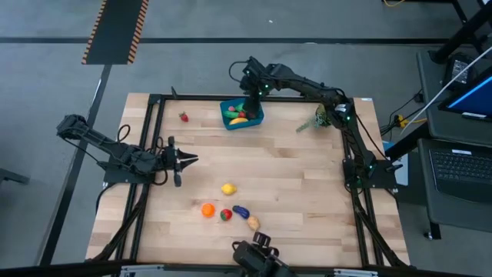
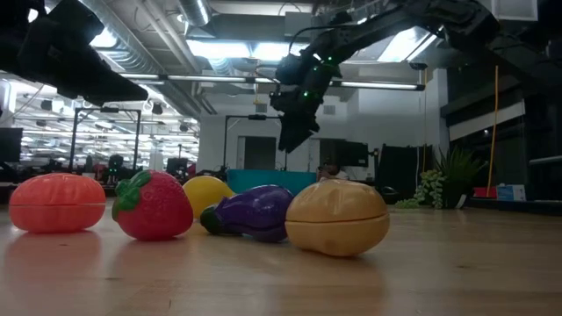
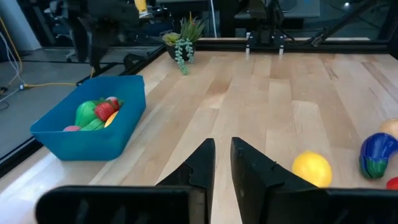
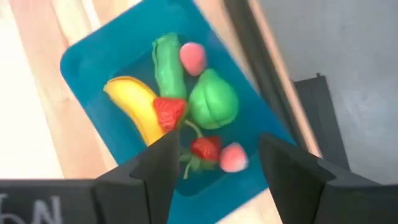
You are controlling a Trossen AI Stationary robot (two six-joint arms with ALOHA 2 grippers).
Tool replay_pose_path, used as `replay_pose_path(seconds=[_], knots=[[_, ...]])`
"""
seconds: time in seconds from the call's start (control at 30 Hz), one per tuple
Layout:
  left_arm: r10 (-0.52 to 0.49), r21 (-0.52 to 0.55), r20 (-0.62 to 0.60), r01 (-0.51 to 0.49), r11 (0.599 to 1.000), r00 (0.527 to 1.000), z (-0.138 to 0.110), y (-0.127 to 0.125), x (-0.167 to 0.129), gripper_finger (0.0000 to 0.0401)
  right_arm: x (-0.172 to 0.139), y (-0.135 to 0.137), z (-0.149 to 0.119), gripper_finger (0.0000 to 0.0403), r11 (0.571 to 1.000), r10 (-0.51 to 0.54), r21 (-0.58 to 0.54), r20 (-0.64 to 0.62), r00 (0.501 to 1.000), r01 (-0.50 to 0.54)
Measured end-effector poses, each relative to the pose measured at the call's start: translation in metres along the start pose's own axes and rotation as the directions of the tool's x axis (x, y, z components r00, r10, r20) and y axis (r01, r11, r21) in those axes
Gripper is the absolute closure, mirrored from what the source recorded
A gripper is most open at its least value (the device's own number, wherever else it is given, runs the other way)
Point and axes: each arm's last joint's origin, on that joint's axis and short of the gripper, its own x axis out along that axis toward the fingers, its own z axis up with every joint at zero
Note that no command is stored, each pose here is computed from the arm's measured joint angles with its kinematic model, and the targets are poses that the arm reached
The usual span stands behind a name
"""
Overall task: Pick and placing Produce into tupperware
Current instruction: Put the strawberry into the blue bin
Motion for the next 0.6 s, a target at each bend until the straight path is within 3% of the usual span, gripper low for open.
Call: replay_pose_path(seconds=[0.2, 0.37, 0.6], knots=[[0.003, 0.000, 0.000, -0.003, 1.000, 1.000, 0.000, 0.000, 0.000, 0.0343, 0.013, 0.023, -0.006, 0.0185, 0.999, 0.020, -0.037, 0.032, 0.999, -0.019], [0.003, 0.000, 0.000, -0.003, 1.000, 1.000, 0.000, 0.000, 0.000, 0.0333, -0.017, 0.046, -0.016, 0.0185, 0.999, 0.018, -0.047, 0.245, 0.969, -0.007], [0.003, 0.029, 0.006, -0.004, 1.000, 1.000, 0.001, 0.000, 0.000, 0.0317, -0.056, 0.074, -0.070, 0.0185, 0.999, 0.042, -0.039, 0.451, 0.891, -0.027]])
